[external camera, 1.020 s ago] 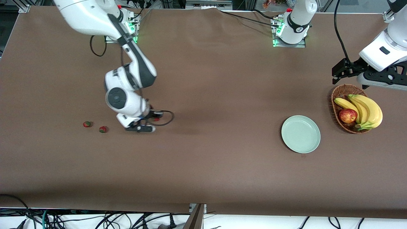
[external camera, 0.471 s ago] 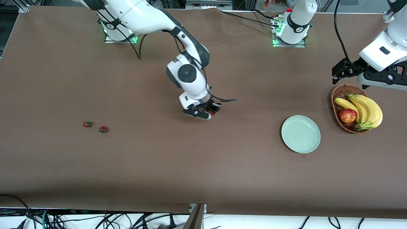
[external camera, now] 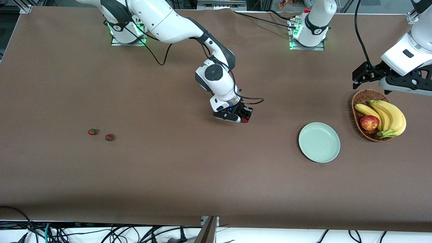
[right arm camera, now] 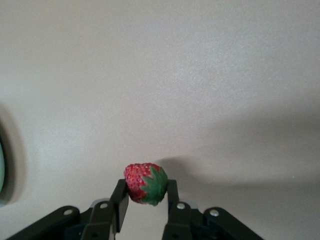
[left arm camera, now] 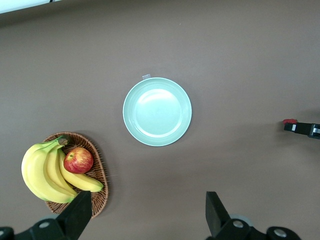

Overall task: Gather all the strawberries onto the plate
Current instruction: 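Carry the strawberry to mid-table and release it with the right gripper, then grasp the strawberry with the left gripper while the right gripper grasps another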

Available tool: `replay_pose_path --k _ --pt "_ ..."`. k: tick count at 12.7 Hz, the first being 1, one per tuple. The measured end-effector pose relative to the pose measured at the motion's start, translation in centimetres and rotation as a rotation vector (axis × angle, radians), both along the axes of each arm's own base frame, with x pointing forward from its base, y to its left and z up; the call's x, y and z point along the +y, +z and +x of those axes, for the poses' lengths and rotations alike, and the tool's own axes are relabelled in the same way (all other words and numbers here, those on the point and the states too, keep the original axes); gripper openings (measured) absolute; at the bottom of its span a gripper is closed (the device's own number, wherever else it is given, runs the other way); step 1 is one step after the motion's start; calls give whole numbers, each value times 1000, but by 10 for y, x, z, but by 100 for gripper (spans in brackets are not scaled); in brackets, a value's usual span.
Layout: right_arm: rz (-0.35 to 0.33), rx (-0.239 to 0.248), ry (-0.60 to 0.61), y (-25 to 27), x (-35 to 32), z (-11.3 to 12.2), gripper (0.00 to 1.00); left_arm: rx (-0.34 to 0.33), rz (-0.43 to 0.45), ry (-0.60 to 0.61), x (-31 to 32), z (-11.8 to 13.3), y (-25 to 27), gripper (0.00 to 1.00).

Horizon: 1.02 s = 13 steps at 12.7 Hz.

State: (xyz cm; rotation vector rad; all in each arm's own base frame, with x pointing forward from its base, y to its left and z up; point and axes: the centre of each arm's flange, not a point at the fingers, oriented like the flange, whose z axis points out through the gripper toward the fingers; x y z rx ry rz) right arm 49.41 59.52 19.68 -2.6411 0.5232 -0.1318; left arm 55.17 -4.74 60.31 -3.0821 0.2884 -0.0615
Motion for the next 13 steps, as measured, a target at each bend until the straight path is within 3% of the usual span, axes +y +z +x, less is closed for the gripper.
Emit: replay_pose_path --k 1,2,5,7,10,13 --pt "2 2 -6 0 0 0 35 2 0 0 0 0 0 100" --pt "5 0 -8 1 0 0 42 6 1 0 0 -1 -1 100" --pt "17 -22 -14 16 1 10 76 12 1 7 4 -1 -2 100" --pt "-35 -7 -7 37 -13 31 99 19 1 6 3 1 -5 100" --pt "-181 54 106 95 -84 85 100 66 6 -32 -18 0 -17 100" --pt "-307 115 268 141 -167 122 100 213 -12 -96 -62 6 -72 100"
